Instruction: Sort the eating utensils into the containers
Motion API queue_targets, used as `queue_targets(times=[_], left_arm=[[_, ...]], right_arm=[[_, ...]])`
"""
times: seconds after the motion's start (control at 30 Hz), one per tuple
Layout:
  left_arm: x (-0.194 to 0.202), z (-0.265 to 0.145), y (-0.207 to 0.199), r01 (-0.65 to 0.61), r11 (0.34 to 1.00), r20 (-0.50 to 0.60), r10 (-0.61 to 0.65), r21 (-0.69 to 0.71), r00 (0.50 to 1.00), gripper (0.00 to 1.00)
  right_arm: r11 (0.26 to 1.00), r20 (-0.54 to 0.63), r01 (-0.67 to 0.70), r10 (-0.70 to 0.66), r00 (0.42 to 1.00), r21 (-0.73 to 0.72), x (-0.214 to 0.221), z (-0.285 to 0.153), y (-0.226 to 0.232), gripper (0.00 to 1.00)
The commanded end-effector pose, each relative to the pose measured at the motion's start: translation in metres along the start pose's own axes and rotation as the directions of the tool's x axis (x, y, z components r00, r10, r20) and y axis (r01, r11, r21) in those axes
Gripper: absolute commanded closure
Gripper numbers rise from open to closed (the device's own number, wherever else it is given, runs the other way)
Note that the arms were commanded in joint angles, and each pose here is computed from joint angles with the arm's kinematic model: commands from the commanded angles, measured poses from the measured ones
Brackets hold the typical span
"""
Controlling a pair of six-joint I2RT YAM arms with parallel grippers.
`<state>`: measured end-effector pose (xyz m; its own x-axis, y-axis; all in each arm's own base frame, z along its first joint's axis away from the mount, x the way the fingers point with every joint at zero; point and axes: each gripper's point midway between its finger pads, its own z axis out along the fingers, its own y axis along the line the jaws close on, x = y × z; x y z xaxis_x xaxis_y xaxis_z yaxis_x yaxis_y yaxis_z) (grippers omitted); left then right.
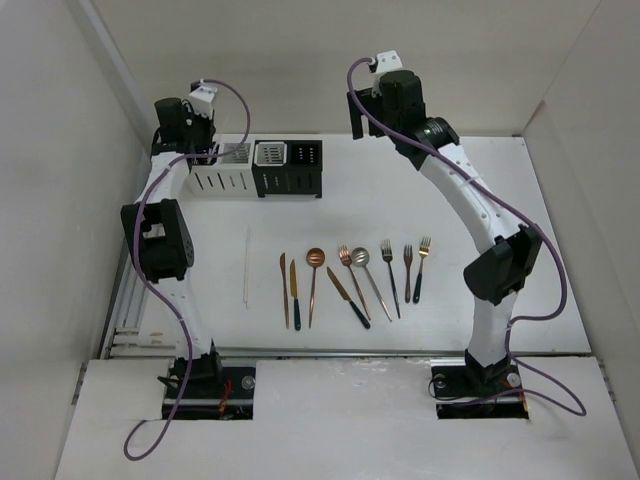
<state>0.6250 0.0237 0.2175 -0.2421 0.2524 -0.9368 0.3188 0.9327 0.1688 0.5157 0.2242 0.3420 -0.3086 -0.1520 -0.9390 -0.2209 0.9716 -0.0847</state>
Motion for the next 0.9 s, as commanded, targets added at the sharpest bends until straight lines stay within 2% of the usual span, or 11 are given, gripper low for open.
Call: queue_targets(times=[0.0, 0.03, 0.07, 0.17, 0.3, 0.43, 0.57, 0.6, 0.67, 0.7, 0.87], left_arm=[[-0.022, -0.022, 0.005, -0.059, 0.998, 0.053, 0.060, -0.019, 0.997, 1.00], [-0.019, -0.025, 0.005, -0.054, 0.998, 0.039, 0.055, -0.025, 0.998, 0.88], [-0.016, -0.025, 0.004, -0.050, 0.999, 0.028, 0.050, -0.021, 0.998, 0.82], [-0.027, -0.051, 0.016, -0.018, 0.999, 0.020, 0.019, -0.048, 1.000, 0.56], [-0.042, -0.073, 0.021, -0.015, 0.997, 0.018, 0.017, -0.072, 1.000, 0.43], [-0.039, -0.114, 0.009, 0.021, 0.998, -0.068, -0.025, -0.067, 0.997, 0.42], [0.015, -0.145, -0.056, 0.072, 0.997, -0.256, -0.060, 0.038, 0.965, 0.42], [0.060, -0.153, -0.080, 0.100, 0.992, -0.358, -0.065, 0.081, 0.932, 0.44], [0.092, -0.174, -0.113, 0.113, 0.982, -0.432, -0.039, 0.148, 0.901, 0.44], [0.131, -0.186, -0.143, 0.130, 0.971, -0.513, -0.009, 0.201, 0.858, 0.45], [0.198, -0.221, -0.183, 0.048, 0.960, -0.613, 0.138, 0.276, 0.778, 0.45]], right_arm=[[1.000, 0.059, -0.011, 0.010, 0.998, 0.005, -0.026, -0.020, -0.010, 0.03], [1.000, 0.050, -0.008, 0.008, 0.999, 0.005, -0.022, -0.019, -0.009, 0.03], [1.000, 0.052, -0.008, 0.008, 0.999, 0.005, -0.023, -0.022, -0.010, 0.03], [1.000, 0.059, -0.011, 0.010, 0.998, 0.005, -0.026, -0.028, -0.012, 0.03], [0.999, 0.038, 0.002, 0.000, 0.999, -0.046, -0.012, -0.027, 0.002, 0.03], [0.998, 0.035, 0.019, -0.016, 0.999, -0.068, -0.005, -0.047, 0.018, 0.02], [0.998, 0.005, 0.013, -0.012, 1.000, -0.061, 0.015, -0.069, 0.031, 0.00], [0.999, -0.002, 0.000, 0.000, 1.000, -0.052, 0.019, -0.072, 0.028, 0.00], [0.997, -0.028, -0.036, 0.034, 0.999, -0.073, 0.034, -0.087, 0.031, 0.00], [0.995, -0.026, -0.047, 0.045, 0.999, -0.087, 0.036, -0.091, 0.032, 0.00], [0.994, -0.084, -0.071, 0.064, 0.994, -0.087, 0.070, -0.116, 0.034, 0.00]])
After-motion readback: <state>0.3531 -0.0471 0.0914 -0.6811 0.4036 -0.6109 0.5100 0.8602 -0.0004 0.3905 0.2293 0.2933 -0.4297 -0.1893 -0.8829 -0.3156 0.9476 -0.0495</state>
